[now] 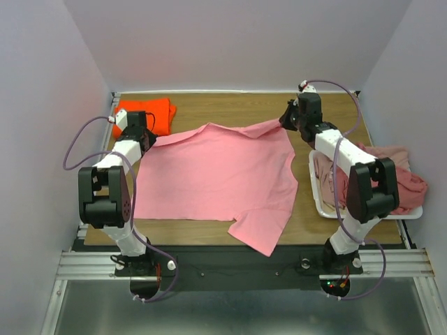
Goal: Fold and stack the t-shirts
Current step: Fold the tshirt
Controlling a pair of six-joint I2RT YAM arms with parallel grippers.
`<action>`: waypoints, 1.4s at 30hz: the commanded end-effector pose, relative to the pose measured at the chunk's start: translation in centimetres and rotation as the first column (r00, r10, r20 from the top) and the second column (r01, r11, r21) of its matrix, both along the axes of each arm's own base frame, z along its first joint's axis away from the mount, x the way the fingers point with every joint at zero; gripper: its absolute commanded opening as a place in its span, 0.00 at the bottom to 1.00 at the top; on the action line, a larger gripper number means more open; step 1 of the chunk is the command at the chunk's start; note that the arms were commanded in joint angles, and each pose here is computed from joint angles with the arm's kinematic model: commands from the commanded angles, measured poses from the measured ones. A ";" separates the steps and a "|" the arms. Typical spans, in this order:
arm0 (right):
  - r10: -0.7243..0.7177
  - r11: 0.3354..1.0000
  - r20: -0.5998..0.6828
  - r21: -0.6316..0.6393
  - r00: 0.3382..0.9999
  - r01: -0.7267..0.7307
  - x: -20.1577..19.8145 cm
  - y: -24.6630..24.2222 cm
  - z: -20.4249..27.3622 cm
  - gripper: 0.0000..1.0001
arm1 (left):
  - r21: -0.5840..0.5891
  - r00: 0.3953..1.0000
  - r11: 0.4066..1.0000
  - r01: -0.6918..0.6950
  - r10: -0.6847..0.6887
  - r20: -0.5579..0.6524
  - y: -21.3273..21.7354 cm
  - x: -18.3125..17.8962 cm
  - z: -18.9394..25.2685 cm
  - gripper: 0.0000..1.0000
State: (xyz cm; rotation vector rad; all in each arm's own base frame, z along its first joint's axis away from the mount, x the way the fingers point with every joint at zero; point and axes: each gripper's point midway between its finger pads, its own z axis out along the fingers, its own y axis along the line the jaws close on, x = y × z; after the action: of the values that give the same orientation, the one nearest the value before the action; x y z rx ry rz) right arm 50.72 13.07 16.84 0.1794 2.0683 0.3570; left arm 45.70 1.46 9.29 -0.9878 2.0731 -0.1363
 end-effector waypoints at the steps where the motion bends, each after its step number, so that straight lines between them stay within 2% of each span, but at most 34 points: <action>1: -0.034 0.999 0.064 0.031 0.997 0.032 -1.9 -0.9 2.7 0.00 | 0.015 0.998 0.999 -0.030 0.029 0.051 1.3 -1.5 2.1 0.00; 11: -0.037 0.999 -0.039 0.037 0.999 0.038 -7.6 -1.9 1.6 0.00 | -0.003 0.999 0.999 -0.047 0.047 0.026 2.7 -4.0 1.5 0.00; 20: -0.058 0.995 -0.112 0.074 0.992 0.066 -10.8 -2.2 2.6 0.00 | -0.008 0.999 0.999 -0.035 0.035 0.007 3.8 -5.1 1.6 0.00; 26: -0.066 0.992 -0.218 0.093 0.974 0.088 -13.0 -2.2 -0.6 0.00 | -0.007 1.000 1.000 -0.012 0.012 -0.011 3.5 -5.3 1.3 0.00; 31: -0.073 0.986 -0.321 0.122 0.944 0.117 -15.5 -2.1 -4.3 0.00 | -0.003 0.998 0.999 -0.035 0.035 -0.055 3.7 -7.0 0.2 0.00; 38: -0.057 0.983 -0.400 0.140 0.915 0.122 -19.2 -2.1 -7.4 0.01 | -0.022 0.985 0.998 -0.066 0.062 -0.164 3.4 -9.8 -3.6 0.00; 39: -0.036 0.982 -0.404 0.153 0.914 0.106 -19.3 -1.8 -7.4 0.05 | -0.022 0.983 0.998 -0.065 0.060 -0.173 3.4 -10.0 -3.8 0.00; 42: 0.002 0.983 -0.429 0.165 0.903 0.076 -20.4 -1.2 -8.2 0.25 | -0.020 0.976 0.997 -0.078 0.072 -0.207 3.6 -10.5 -4.4 0.07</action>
State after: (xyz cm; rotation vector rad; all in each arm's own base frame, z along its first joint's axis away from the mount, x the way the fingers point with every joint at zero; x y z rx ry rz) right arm 30.84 10.79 7.98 0.4653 2.4715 0.4343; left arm 35.79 4.48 5.07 -1.1077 2.2204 -0.0677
